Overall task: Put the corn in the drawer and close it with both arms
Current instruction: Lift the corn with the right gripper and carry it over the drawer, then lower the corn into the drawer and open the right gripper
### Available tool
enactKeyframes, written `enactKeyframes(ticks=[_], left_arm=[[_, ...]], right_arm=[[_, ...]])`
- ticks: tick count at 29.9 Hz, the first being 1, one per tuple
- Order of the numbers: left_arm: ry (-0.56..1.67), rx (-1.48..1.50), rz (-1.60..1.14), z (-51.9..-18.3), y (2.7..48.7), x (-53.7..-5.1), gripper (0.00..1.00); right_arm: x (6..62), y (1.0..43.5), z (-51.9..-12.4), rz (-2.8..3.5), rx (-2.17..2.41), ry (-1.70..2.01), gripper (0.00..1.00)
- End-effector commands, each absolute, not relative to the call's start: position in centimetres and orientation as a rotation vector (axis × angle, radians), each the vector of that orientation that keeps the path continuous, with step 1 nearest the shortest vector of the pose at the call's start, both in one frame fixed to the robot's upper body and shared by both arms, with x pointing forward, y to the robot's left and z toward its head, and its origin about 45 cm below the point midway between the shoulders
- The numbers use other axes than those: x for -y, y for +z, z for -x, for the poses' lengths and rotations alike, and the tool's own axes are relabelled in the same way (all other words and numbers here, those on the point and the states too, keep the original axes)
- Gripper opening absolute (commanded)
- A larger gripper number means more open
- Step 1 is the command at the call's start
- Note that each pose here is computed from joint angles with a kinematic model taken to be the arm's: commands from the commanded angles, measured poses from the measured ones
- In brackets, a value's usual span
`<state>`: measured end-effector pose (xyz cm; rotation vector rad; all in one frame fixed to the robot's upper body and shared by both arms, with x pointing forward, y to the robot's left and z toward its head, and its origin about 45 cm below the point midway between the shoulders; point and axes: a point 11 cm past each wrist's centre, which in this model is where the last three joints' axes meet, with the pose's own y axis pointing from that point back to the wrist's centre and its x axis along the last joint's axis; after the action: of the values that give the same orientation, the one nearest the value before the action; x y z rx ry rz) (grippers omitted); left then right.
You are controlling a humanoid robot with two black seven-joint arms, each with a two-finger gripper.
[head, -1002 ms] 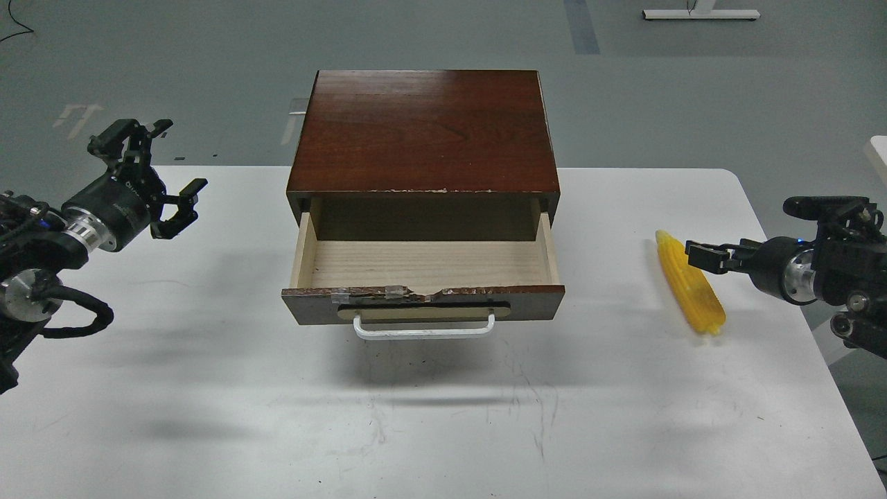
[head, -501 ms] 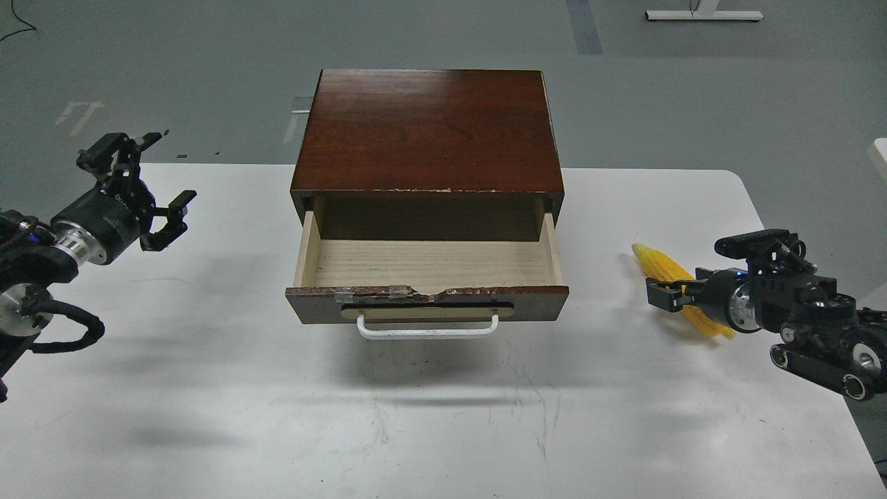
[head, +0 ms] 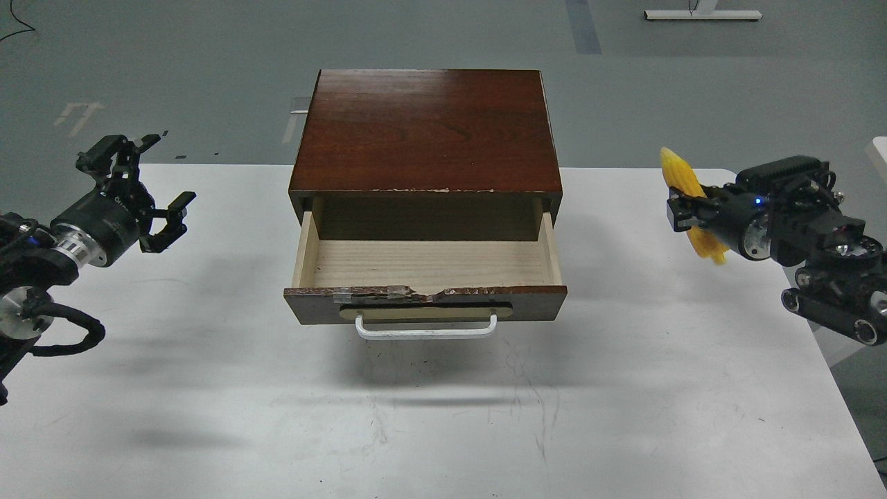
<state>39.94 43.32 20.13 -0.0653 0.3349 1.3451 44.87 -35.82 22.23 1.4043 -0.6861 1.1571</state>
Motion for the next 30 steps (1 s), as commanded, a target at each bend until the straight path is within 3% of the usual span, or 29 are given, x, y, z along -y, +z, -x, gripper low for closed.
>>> enactKeyframes(ticks=[1,5,8,12,14,20,22,23,26,27,28,29,30], left_arm=[[1.351,-0.327,0.064,-39.9,20.5,-43.7,0.98],[1.358,-0.319,0.056,-39.8,20.7,-44.3,0.98],[1.361,-0.317,0.060,-39.8,20.8,-44.4,0.98],[1.366,-0.312,0.055,-39.8,20.9,-44.6,0.98],[1.366,-0.309,0.055,-39.8,21.1,-44.7,0.98],[1.389,-0.273,0.044,-39.5,22.6,-46.5,0.98],[1.394,-0.268,0.040,-39.4,22.8,-46.9,0.98],[1.394,-0.268,0.040,-39.4,22.8,-46.9,0.98],[1.402,-0.256,0.033,-39.1,23.3,-47.7,0.98],[1.404,-0.254,0.032,-39.1,23.3,-47.8,0.98],[1.405,-0.254,0.030,-39.1,23.4,-47.9,0.98],[1.405,-0.254,0.030,-39.1,23.4,-47.9,0.98],[1.407,-0.252,0.029,-39.1,23.4,-48.0,0.98]], right_arm=[[31.3,30.9,-48.2,-1.399,0.773,1.433,0.00],[22.1,39.0,-48.1,-1.520,0.681,1.770,0.00],[12.4,40.5,-44.7,-1.606,0.339,2.072,0.00],[7.0,39.1,-41.5,-1.562,0.039,2.252,0.00],[4.0,35.9,-38.6,-1.587,-0.202,2.306,0.00],[3.6,32.0,-37.5,-1.585,-0.380,2.260,0.02],[4.1,30.7,-37.6,-1.607,-0.377,2.228,0.19],[4.1,30.7,-37.6,-1.607,-0.377,2.227,0.19],[5.0,29.4,-37.8,-1.609,-0.405,2.196,0.34],[5.2,29.1,-37.7,-1.610,-0.433,2.191,0.43],[5.3,28.9,-37.6,-1.610,-0.447,2.190,0.66],[5.3,28.9,-37.6,-1.610,-0.447,2.190,0.66],[5.3,28.8,-37.4,-1.615,-0.450,2.190,0.92]])
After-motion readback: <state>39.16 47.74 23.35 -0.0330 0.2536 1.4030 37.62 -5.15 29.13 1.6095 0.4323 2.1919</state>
